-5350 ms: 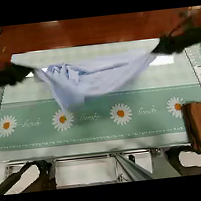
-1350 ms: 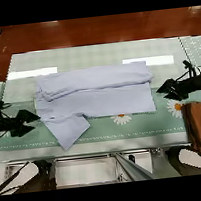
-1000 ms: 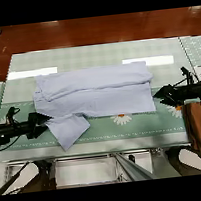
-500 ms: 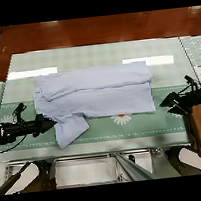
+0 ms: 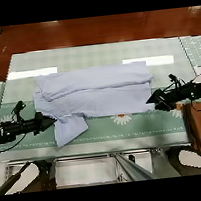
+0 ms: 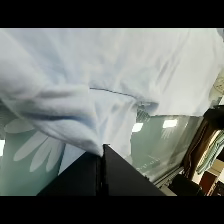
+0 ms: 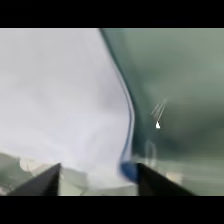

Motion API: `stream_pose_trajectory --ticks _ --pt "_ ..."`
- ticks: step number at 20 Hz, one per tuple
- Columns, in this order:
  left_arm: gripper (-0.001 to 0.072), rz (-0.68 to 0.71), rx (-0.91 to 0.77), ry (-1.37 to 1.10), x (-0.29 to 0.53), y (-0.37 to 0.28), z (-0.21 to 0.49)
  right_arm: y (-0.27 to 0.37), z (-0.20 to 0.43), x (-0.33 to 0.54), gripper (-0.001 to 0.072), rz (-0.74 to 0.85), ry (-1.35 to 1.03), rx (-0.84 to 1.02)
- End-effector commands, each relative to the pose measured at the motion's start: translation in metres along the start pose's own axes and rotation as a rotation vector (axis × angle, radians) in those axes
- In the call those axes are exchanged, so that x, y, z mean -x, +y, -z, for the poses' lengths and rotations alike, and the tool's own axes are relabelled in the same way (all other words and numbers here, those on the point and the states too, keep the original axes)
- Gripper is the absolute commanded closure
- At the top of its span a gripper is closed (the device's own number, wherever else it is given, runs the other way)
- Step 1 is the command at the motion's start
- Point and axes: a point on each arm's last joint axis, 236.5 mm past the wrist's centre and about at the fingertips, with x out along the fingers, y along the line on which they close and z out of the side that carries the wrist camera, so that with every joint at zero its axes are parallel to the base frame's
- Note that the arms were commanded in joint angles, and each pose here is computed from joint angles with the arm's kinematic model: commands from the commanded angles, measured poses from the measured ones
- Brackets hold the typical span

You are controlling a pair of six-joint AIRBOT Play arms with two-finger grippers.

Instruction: Fold the shirts.

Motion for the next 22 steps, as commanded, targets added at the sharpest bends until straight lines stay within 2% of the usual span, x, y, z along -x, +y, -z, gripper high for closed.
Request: stream_pose_trajectory --ticks 1,2,9,14,18,22 --pt "0.0689 0.000 -0.014 -0.014 0.003 -0.003 -0.006 0.027 -0.003 -0.009 0.0575 -0.034 0.037 0.092" --pt "0.0690 0.002 -0.026 -0.021 0.006 -0.007 -0.011 0.034 -0.005 -0.003 0.0690 -0.046 0.043 0.138" --pt "0.0690 -0.039 -0.096 -0.224 0.050 -0.053 -0.107 0.069 -0.080 0.069 0.0690 -0.068 -0.158 0.216" --pt "0.0690 -0.051 -0.173 -0.230 0.017 -0.098 -0.186 0.101 -0.138 0.072 0.0690 -0.102 -0.239 0.253" --pt "0.0690 -0.112 -0.144 -0.204 -0.008 -0.094 -0.243 0.108 -0.171 0.066 0.0690 -0.133 -0.233 0.231" --pt "0.0690 -0.114 -0.122 -0.221 -0.016 -0.086 -0.280 0.109 -0.195 0.053 0.0690 -0.171 -0.222 0.192"
